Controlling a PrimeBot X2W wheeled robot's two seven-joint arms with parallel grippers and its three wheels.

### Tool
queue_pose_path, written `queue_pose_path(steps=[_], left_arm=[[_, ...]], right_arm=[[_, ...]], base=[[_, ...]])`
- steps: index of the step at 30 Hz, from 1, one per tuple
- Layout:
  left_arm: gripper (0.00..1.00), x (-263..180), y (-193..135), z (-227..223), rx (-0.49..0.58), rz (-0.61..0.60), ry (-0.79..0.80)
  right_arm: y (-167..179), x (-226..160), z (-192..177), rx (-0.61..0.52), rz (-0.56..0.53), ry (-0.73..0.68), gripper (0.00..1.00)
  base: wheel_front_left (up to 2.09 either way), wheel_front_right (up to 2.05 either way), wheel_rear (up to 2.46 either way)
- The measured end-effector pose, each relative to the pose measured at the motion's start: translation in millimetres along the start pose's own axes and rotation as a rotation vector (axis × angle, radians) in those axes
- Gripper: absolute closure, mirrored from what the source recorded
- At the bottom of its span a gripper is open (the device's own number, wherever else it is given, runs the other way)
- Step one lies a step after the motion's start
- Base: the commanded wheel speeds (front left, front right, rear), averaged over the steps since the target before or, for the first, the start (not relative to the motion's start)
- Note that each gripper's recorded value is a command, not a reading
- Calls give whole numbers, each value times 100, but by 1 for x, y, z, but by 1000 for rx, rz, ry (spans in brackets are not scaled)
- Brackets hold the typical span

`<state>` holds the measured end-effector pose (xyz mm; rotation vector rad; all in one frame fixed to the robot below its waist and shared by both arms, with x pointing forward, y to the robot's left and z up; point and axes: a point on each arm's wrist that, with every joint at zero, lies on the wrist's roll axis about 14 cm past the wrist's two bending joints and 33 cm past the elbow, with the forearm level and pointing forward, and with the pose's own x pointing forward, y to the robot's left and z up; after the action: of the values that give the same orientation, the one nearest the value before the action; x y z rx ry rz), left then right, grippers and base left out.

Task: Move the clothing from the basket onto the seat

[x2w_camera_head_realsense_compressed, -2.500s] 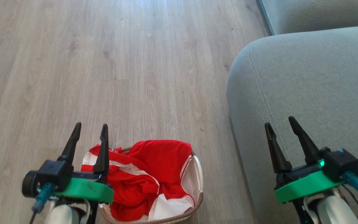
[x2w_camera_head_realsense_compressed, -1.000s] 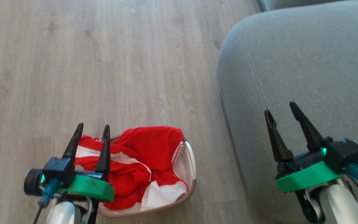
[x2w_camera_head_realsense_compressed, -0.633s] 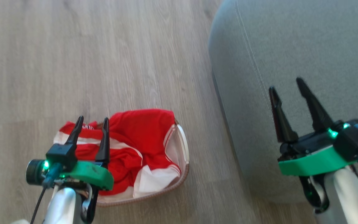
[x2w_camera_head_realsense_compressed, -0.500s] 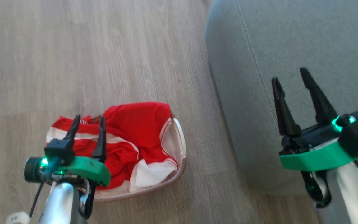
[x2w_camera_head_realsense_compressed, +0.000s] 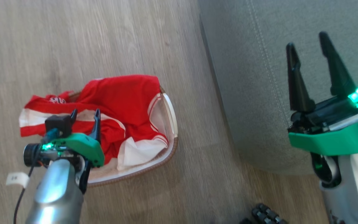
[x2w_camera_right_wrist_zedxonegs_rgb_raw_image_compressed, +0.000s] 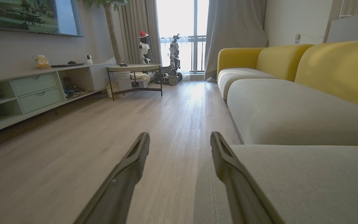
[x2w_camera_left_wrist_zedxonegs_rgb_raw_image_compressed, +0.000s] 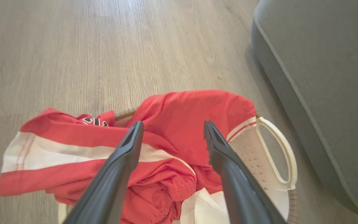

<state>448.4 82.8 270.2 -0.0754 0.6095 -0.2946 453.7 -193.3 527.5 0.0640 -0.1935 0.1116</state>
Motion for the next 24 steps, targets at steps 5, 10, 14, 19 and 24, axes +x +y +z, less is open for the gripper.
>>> queue_pose_path(steps=[5,10,14,19,24], left_arm=[[0,18,7,-34,-2,-6,137],[0,36,9,-58,-13,-15,247],[0,49,13,-79,-22,-15,359],[0,60,14,-105,-47,-14,474],[0,63,11,-125,-65,-20,537]], right_arm=[[-4,6,-12,4,-15,14,0],[-7,15,-21,6,-19,14,0],[-8,23,-31,0,-14,20,0],[-10,31,-41,-9,-8,23,0],[-12,34,-44,-21,-8,20,0]], base=[[0,0,0],[0,0,0],[0,0,0],[0,0,0],[0,0,0]])
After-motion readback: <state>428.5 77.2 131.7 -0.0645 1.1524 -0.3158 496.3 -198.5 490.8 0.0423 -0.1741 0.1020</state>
